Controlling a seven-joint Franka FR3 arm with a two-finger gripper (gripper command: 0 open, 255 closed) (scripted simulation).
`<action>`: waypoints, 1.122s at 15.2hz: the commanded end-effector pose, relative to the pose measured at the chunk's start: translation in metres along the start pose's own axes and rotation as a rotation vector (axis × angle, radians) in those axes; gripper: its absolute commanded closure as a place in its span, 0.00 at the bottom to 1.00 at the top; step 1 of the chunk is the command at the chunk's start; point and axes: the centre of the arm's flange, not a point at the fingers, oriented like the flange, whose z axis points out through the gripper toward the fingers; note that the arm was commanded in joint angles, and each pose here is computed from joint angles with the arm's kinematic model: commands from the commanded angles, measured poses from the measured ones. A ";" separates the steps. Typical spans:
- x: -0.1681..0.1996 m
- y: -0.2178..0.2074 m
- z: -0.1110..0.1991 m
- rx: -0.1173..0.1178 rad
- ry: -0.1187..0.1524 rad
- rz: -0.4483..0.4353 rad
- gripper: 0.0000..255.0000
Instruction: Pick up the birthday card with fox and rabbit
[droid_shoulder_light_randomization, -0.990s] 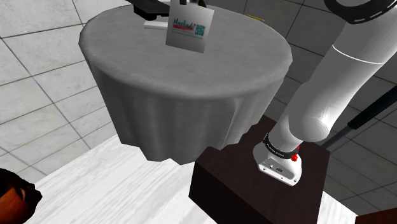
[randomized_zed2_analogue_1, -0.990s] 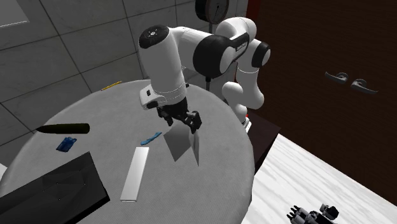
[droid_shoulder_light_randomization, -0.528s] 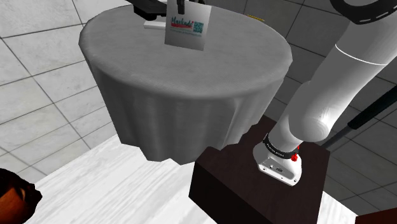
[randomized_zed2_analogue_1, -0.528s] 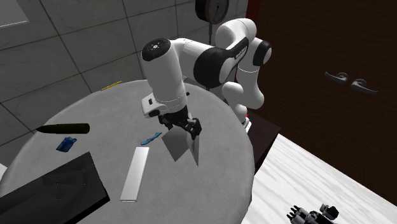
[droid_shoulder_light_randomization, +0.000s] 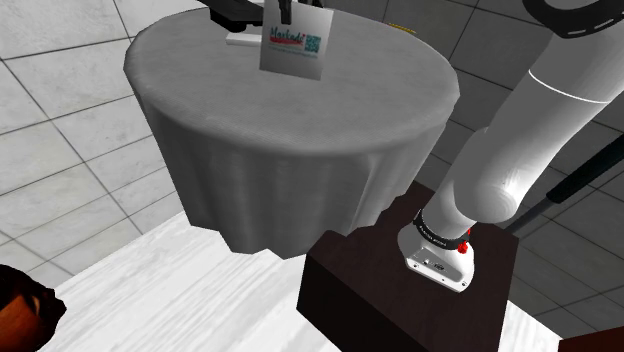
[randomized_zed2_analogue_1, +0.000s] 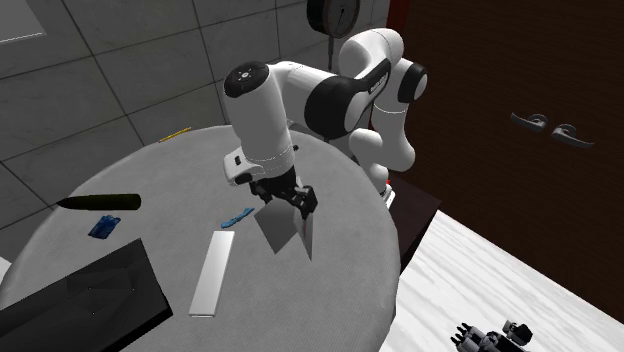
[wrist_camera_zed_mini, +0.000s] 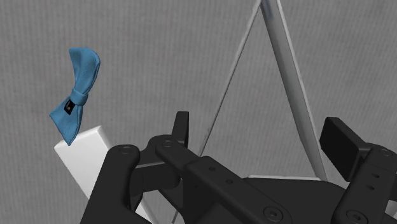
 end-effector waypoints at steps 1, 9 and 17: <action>0.001 0.005 0.004 -0.002 -0.008 0.008 1.00; 0.001 0.000 -0.026 -0.002 -0.008 0.008 1.00; -0.003 -0.003 -0.068 -0.002 -0.008 0.008 1.00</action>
